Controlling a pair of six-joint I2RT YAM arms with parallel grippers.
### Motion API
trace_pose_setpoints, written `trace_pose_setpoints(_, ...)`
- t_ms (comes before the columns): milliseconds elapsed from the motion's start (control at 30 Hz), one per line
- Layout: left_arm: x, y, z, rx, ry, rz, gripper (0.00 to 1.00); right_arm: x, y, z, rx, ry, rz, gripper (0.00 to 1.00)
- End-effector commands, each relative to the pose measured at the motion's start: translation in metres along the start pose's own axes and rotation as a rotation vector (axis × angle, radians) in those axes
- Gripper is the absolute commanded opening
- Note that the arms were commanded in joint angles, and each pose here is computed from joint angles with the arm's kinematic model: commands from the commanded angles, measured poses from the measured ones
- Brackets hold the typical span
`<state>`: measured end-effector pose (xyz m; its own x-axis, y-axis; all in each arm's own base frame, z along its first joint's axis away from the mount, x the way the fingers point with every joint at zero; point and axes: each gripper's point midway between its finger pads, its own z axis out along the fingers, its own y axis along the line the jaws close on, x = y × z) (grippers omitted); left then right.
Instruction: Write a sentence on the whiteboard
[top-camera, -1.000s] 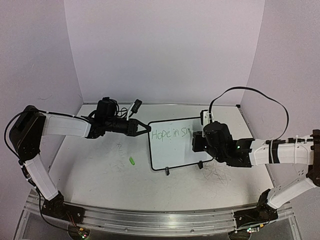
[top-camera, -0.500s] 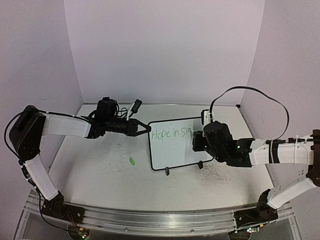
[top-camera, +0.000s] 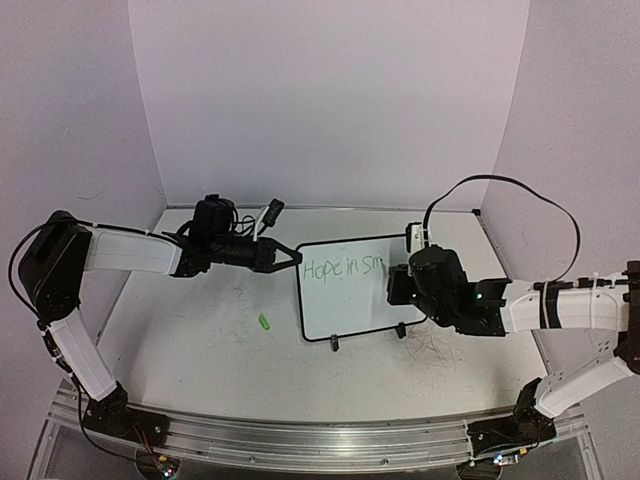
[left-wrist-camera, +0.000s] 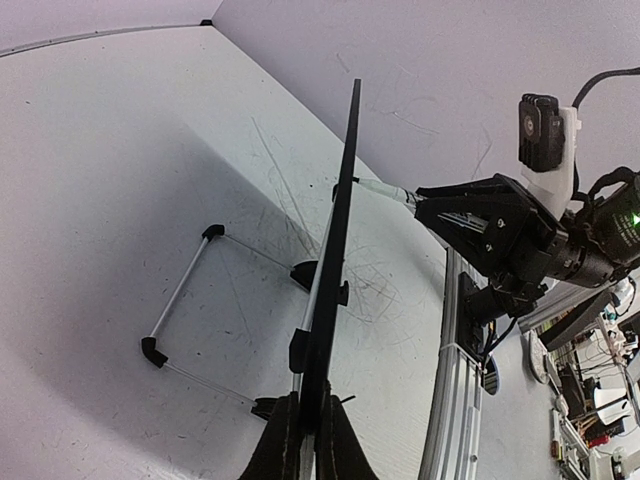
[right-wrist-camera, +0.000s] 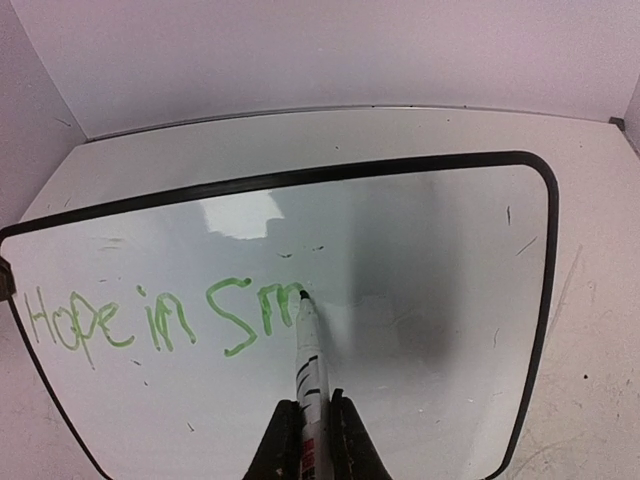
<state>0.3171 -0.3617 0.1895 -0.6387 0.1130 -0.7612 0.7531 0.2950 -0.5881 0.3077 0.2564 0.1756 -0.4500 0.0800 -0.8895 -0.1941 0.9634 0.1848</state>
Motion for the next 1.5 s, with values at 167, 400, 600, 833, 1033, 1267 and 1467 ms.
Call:
trace_pose_setpoints(167, -0.020, -0.016, -0.011, 0.022, -0.052, 0.059, 0.00, 0.018, -0.006, -0.002, -0.006, 0.052, 0.017, 0.00)
trace_pose_setpoints(400, -0.020, -0.016, -0.011, 0.020, -0.054, 0.062, 0.00, 0.031, -0.010, -0.005, -0.003, 0.080, 0.021, 0.00)
trace_pose_setpoints(600, -0.020, -0.016, -0.011, 0.019, -0.054, 0.061, 0.00, 0.026, -0.009, -0.004, 0.006, 0.069, 0.014, 0.00)
trace_pose_setpoints(833, -0.020, -0.016, -0.012, 0.017, -0.056, 0.063, 0.00, 0.021, -0.007, -0.002, 0.011, 0.061, 0.006, 0.00)
trace_pose_setpoints(1033, -0.021, -0.016, -0.012, 0.018, -0.056, 0.064, 0.00, 0.033, -0.011, -0.003, 0.010, 0.084, 0.015, 0.00)
trace_pose_setpoints(1267, -0.020, -0.016, -0.011, 0.019, -0.055, 0.064, 0.00, 0.018, -0.006, -0.004, 0.006, 0.054, 0.007, 0.00)
trace_pose_setpoints(1467, -0.020, -0.015, -0.012, 0.013, -0.058, 0.066, 0.00, -0.008, -0.004, -0.017, -0.018, -0.008, 0.009, 0.00)
